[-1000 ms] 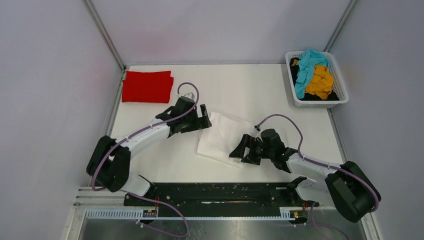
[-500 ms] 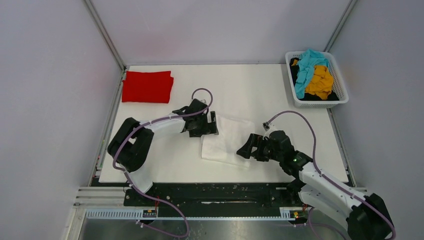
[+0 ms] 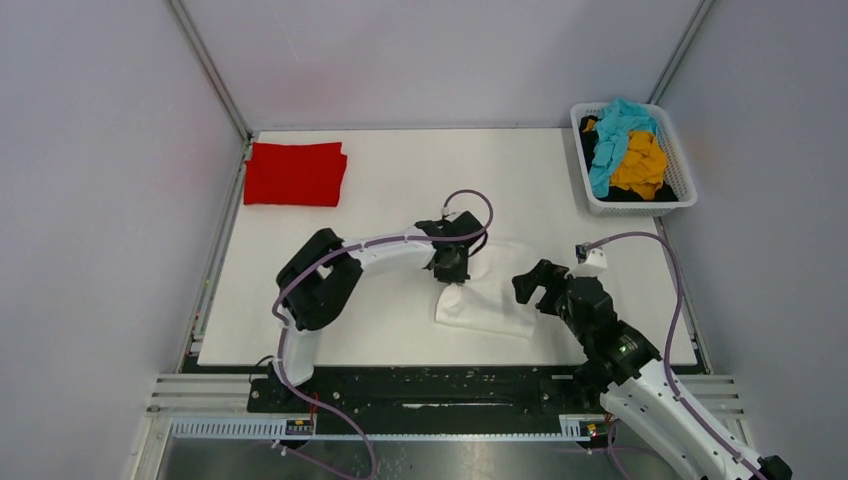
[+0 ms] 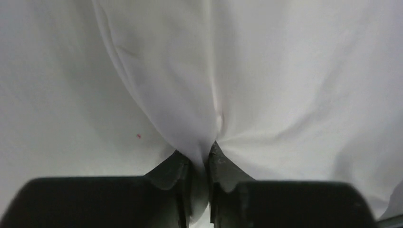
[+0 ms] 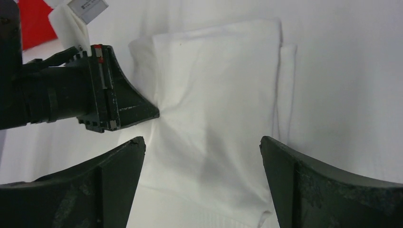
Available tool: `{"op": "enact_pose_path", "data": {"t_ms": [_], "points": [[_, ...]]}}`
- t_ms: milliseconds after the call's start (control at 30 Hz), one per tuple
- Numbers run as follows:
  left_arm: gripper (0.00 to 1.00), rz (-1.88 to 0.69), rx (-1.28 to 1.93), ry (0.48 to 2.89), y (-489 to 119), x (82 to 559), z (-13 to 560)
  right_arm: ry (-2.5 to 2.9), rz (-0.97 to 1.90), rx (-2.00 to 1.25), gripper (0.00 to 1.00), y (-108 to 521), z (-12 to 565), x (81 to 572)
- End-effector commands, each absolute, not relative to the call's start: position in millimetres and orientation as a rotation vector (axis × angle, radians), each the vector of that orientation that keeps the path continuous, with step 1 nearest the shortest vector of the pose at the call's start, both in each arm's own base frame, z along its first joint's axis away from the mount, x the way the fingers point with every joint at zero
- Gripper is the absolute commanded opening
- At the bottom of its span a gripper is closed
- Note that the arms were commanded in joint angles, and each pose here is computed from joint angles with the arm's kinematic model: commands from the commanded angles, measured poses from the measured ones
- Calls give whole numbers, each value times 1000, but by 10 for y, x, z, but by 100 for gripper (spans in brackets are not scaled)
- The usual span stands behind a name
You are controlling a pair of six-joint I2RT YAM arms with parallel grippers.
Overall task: Fold and stack the t-shirts
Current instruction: Put the neatly folded tshirt into the corner of the board with the left arm
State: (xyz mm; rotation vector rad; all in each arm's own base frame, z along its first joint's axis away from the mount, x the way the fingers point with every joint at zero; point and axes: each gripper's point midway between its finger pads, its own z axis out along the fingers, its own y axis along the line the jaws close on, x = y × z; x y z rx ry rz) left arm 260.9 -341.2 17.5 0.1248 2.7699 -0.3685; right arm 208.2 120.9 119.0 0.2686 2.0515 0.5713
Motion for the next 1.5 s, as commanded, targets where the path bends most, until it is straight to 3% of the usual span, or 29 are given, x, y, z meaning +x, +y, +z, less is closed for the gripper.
{"op": "enact_pose_path", "data": {"t_ms": [0,133,400,700,1067,1467], "points": [[0,142,124,2839,-2975,2509,-206,1991,376,316,100,885,1315,2171],[0,316,142,2678,-2810,2830,119,2001,307,298,100,818,1259,2196],[0,772,163,2266,-1895,3878,1145,1985,264,231,99,807,1186,2250],[0,884,170,2109,-885,4922,1803,1929,254,256,99,770,1200,2313],[0,1000,40,1962,-91,5553,2377,1915,186,274,99,683,1174,2363],[0,1027,-33,1876,237,5737,2865,1937,145,267,99,664,1141,2385]]}}
